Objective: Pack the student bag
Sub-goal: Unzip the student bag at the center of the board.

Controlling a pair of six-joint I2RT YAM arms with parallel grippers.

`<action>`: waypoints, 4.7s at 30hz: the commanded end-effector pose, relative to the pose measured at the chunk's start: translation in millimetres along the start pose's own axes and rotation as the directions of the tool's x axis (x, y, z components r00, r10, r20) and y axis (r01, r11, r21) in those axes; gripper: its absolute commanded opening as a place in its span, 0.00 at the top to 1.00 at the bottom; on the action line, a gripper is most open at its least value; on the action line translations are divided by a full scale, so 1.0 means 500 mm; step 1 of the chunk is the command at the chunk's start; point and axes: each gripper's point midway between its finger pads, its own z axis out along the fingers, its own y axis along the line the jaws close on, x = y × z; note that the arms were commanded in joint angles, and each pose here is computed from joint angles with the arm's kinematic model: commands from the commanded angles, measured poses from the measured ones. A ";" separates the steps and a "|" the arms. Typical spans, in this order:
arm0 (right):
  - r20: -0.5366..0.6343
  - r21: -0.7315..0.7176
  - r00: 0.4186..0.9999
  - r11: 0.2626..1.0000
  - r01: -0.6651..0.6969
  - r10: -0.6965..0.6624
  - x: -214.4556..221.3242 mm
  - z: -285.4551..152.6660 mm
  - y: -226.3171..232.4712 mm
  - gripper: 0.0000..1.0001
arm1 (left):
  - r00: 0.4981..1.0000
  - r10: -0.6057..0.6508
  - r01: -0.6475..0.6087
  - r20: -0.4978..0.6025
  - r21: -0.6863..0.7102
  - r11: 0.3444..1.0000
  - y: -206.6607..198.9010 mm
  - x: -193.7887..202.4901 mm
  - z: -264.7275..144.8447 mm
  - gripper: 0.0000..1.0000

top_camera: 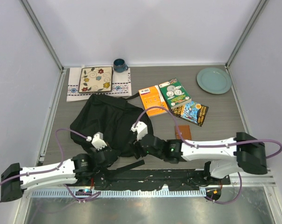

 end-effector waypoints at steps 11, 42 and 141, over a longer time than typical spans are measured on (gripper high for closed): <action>-0.242 -0.015 0.914 0.943 0.332 -0.326 0.057 0.092 0.005 0.44 | 0.998 -0.051 0.048 0.038 0.076 0.996 0.012 -0.026 -0.021 1.00; -0.185 -0.109 0.961 0.976 0.189 -0.206 0.016 0.088 0.006 0.51 | 0.999 0.046 -0.046 0.004 -0.017 0.999 0.011 -0.007 -0.006 1.00; 0.157 0.176 0.981 0.975 -0.139 0.111 -0.100 0.039 -0.157 0.99 | 0.981 0.194 -0.194 -0.027 0.014 0.981 -0.089 -0.076 -0.106 0.06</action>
